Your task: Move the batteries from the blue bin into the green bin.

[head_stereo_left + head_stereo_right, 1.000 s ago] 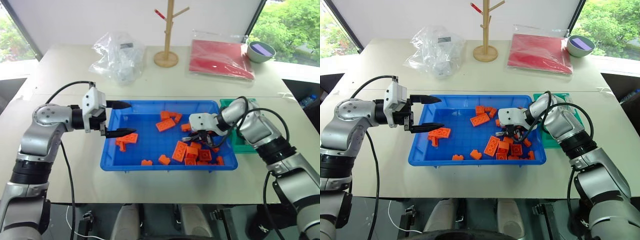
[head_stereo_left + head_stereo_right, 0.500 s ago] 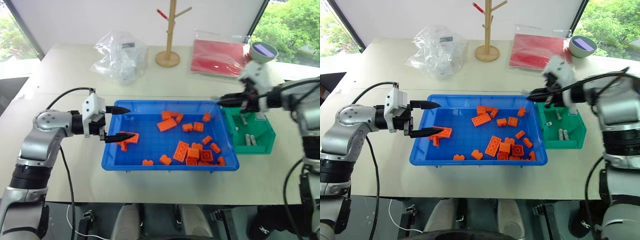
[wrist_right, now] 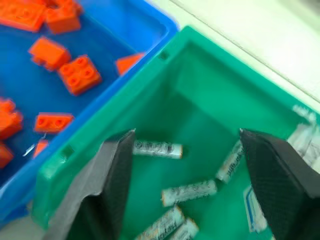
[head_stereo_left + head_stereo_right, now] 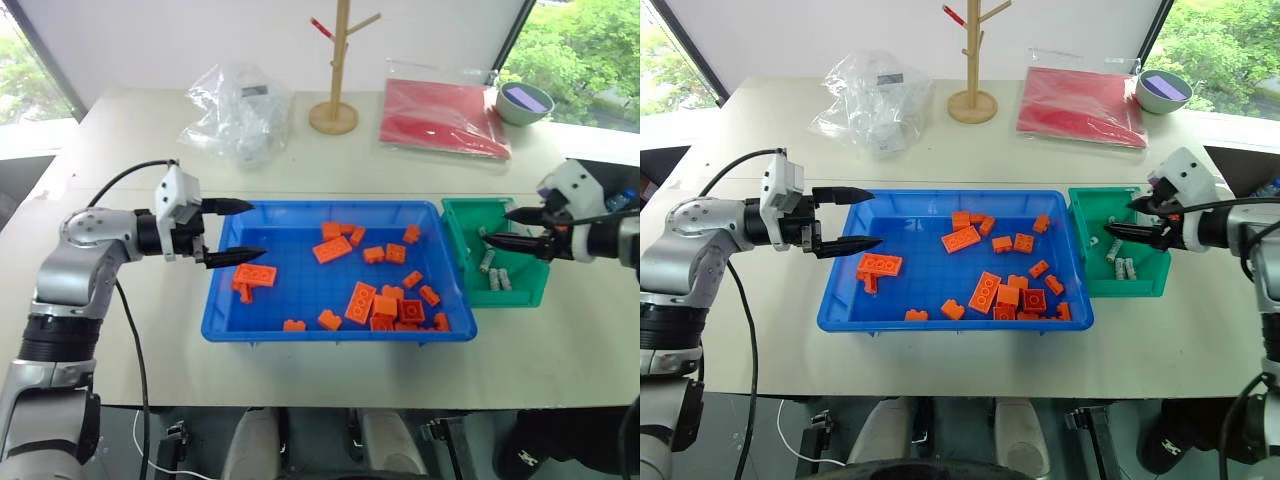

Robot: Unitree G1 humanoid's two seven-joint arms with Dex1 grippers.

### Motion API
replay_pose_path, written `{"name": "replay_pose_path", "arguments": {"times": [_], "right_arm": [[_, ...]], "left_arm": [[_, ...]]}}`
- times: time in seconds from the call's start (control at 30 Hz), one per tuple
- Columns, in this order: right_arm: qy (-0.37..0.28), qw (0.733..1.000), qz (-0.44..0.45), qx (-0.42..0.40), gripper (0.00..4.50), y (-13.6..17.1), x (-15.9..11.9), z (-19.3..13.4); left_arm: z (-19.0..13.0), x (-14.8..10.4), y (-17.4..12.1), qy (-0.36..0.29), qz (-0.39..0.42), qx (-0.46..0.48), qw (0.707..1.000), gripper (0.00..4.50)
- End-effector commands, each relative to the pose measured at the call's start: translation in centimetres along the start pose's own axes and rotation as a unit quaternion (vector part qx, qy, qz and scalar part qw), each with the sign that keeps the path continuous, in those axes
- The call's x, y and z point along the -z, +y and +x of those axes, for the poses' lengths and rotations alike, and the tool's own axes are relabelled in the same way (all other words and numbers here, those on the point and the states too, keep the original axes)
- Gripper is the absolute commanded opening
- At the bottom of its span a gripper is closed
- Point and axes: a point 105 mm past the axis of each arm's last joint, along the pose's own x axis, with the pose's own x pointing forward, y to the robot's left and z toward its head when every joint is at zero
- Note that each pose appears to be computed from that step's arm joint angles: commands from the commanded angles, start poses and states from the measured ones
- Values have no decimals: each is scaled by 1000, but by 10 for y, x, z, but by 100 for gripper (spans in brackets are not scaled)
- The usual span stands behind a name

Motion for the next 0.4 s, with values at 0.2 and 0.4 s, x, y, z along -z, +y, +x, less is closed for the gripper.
{"name": "replay_pose_path", "arguments": {"times": [0.2,0.4], "right_arm": [[-8,999,-34,9,334,-45,17,-102],[14,1000,-6,11,334,-53,40,-109]], "left_arm": [[-67,-17,21,20,-9,-60,998,450],[-87,-20,27,43,-2,-73,996,450]]}}
